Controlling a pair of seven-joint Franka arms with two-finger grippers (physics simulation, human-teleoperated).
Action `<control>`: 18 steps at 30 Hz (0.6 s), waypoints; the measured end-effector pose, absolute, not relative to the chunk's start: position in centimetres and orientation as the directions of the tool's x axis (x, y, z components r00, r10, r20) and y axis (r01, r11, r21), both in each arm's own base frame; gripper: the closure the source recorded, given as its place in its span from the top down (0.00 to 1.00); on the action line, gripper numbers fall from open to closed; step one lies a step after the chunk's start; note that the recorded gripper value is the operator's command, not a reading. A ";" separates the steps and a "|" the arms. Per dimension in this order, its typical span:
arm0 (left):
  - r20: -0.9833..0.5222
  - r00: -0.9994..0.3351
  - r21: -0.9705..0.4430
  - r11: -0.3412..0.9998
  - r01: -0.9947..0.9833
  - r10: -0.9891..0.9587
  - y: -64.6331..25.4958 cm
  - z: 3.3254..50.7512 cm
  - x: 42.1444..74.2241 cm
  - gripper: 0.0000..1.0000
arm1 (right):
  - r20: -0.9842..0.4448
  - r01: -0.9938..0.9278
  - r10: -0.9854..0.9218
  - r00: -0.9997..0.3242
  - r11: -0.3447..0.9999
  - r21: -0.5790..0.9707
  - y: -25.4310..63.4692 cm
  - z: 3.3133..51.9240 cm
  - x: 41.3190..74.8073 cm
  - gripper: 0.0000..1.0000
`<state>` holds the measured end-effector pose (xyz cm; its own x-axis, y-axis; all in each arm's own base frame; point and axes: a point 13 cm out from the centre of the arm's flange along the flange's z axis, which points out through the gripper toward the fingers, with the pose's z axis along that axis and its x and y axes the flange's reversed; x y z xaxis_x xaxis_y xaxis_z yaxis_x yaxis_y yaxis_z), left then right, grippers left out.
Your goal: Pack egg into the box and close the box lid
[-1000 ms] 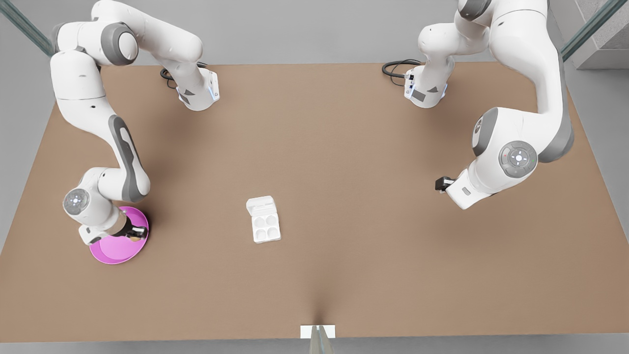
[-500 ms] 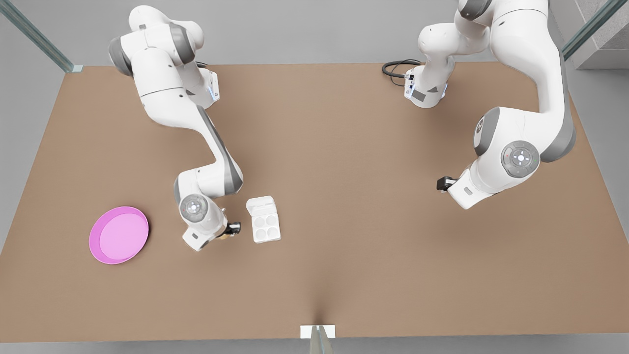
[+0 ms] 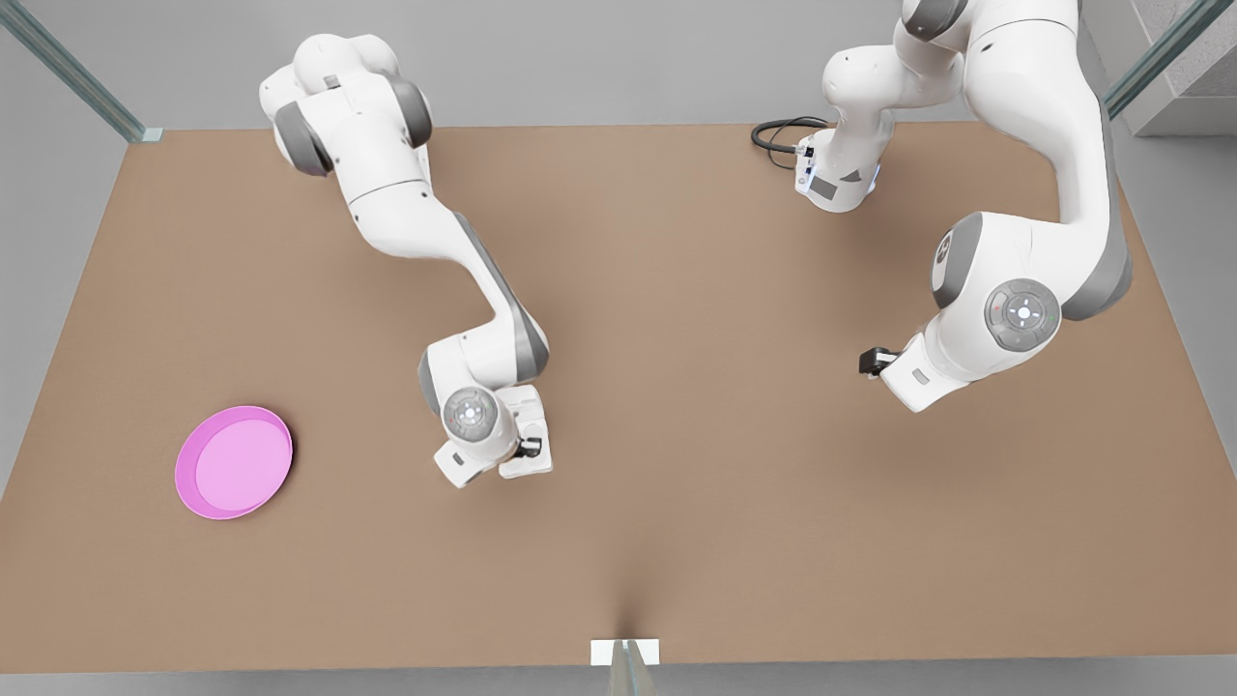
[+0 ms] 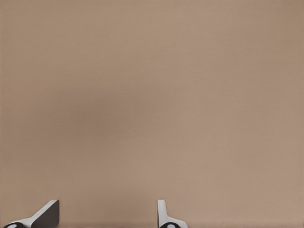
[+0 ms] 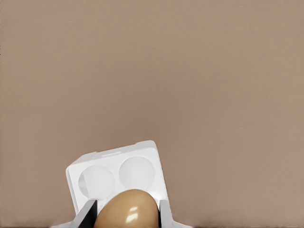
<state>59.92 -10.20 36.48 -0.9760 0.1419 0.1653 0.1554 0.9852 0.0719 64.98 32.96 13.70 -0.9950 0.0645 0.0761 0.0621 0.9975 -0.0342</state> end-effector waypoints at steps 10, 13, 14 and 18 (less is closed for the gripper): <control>0.174 -0.976 0.075 0.987 0.145 0.131 -10.3 36.0 59.8 1.00 | 0.111 0.135 0.142 -0.984 0.989 -0.067 35.1 9.7 62.9 1.00; 0.174 -0.976 0.075 0.987 0.142 0.128 -10.3 36.0 59.8 1.00 | 0.106 0.158 0.165 -0.981 0.985 -0.074 35.0 9.5 62.9 1.00; 0.173 -0.977 0.075 0.987 0.142 0.127 -10.3 36.0 59.8 1.00 | 0.104 0.164 0.172 -0.980 0.983 -0.076 35.0 9.6 62.9 1.00; 0.170 -0.968 0.069 0.977 0.200 0.186 -14.9 36.8 57.8 1.00 | 0.101 0.263 0.268 -0.958 0.963 -0.061 28.9 14.0 65.1 1.00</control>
<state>57.84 -14.94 36.81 -0.9677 0.1862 0.1702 0.2002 0.9773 0.0692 65.06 28.94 13.99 -0.9580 0.2683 0.1011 0.2632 0.9628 -0.0608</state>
